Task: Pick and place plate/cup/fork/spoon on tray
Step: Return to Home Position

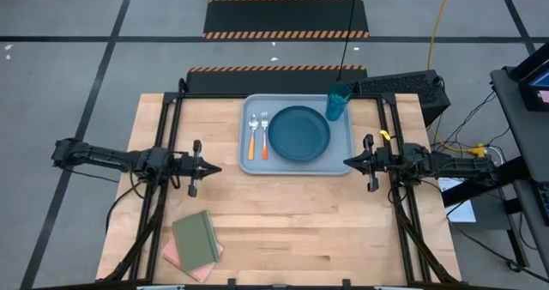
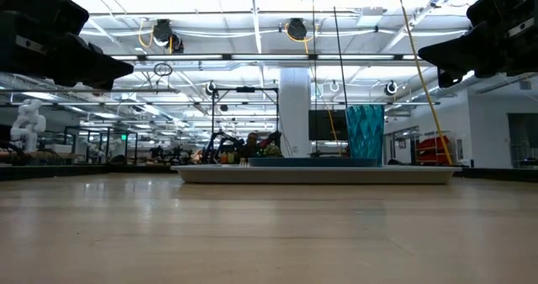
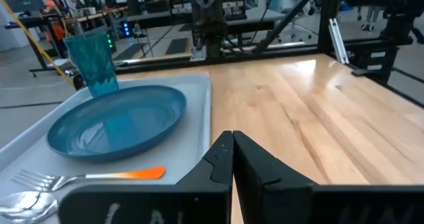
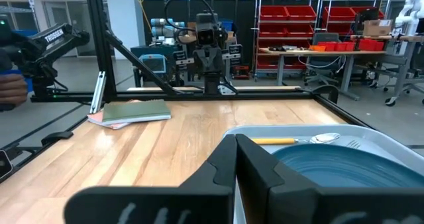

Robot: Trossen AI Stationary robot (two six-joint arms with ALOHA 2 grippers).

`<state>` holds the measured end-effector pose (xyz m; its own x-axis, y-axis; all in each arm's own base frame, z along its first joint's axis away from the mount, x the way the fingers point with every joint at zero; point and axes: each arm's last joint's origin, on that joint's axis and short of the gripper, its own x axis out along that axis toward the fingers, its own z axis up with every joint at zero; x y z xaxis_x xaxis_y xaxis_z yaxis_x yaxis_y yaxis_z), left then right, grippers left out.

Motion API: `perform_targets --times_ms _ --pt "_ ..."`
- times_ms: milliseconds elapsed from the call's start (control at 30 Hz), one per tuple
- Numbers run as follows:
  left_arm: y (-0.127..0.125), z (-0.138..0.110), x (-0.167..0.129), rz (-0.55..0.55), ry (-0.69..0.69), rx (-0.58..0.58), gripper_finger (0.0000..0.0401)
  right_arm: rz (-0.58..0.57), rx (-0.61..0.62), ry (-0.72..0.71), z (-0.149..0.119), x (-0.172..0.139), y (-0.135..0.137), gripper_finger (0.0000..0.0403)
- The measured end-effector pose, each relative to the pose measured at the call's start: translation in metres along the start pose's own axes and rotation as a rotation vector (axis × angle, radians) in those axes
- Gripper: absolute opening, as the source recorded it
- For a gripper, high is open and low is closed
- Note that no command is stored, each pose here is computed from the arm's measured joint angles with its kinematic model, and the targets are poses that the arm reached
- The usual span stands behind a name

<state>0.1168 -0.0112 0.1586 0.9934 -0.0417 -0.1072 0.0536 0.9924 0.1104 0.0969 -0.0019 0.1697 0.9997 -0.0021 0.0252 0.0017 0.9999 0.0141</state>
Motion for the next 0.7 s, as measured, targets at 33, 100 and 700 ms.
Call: perform_targets --times_ms 33,100,700 --pt "0.0 -0.001 0.0 0.0 0.007 0.0 0.0004 0.0 0.0 0.0 0.0 0.0 0.0 0.0" --pt "0.0 -0.001 0.0 -0.019 0.012 0.001 0.0005 0.0 0.0 0.0 0.0 0.0 0.0 0.0" --pt "-0.001 0.011 -0.014 -0.08 -0.147 0.052 0.0003 0.0 0.0 0.0 0.0 0.0 0.0 0.0"
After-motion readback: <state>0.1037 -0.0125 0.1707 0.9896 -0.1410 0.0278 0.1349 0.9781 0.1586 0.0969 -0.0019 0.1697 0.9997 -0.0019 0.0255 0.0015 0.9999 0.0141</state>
